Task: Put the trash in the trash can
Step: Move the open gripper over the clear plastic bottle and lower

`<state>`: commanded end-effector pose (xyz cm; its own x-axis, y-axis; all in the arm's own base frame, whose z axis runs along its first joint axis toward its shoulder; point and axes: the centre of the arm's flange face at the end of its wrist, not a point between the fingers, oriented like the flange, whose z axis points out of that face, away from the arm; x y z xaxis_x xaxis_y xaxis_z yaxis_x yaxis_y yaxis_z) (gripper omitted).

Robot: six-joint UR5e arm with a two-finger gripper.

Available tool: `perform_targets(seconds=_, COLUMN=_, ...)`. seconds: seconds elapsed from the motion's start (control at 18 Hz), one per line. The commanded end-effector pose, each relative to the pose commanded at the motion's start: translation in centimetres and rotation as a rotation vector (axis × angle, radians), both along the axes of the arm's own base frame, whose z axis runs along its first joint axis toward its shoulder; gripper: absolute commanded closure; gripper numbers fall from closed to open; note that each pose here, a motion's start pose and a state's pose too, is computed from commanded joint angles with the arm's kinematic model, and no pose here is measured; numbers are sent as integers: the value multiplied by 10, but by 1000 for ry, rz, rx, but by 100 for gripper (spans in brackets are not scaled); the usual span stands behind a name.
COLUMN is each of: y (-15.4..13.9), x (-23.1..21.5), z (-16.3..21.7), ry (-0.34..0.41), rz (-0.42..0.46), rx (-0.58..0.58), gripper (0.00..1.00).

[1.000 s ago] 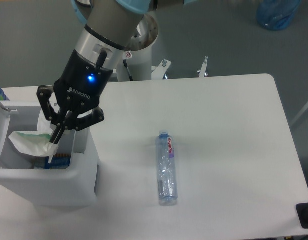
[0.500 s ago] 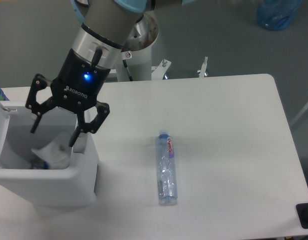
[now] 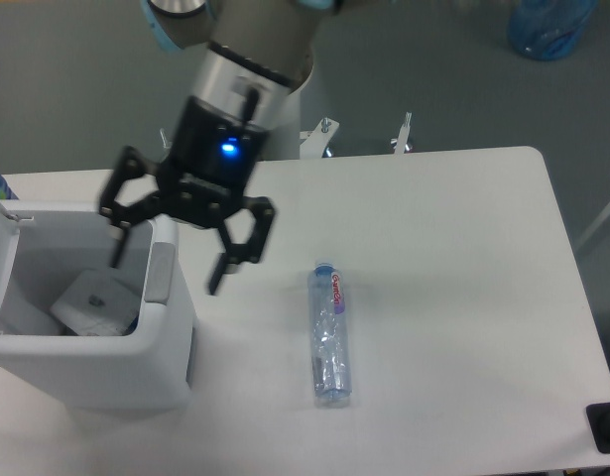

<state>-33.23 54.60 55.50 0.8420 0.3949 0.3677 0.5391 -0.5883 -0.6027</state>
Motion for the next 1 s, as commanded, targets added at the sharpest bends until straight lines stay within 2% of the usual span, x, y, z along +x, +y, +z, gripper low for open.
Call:
perform_targets(seconds=0.17, y=-2, x=-22, z=-22, ry=84, rz=45, rx=-107, gripper=0)
perform_targets(seconds=0.28, y=-4, x=-40, z=-38, ry=88, rz=77, rx=-145, gripper=0)
perform_targets(seconds=0.39, y=-2, x=-52, z=-59, ry=97, rz=76, rx=-188, gripper=0)
perform_targets(seconds=0.61, y=4, x=-80, z=-114, ry=188, rz=58, rx=-360, gripper=0)
perform_targets(seconds=0.72, y=7, x=-90, z=-139, ry=201, rz=38, rx=-416, gripper=0)
perform_targets(seconds=1.0, y=21, x=-107, z=-199, ry=170, rz=-24, rx=-476, gripper=0)
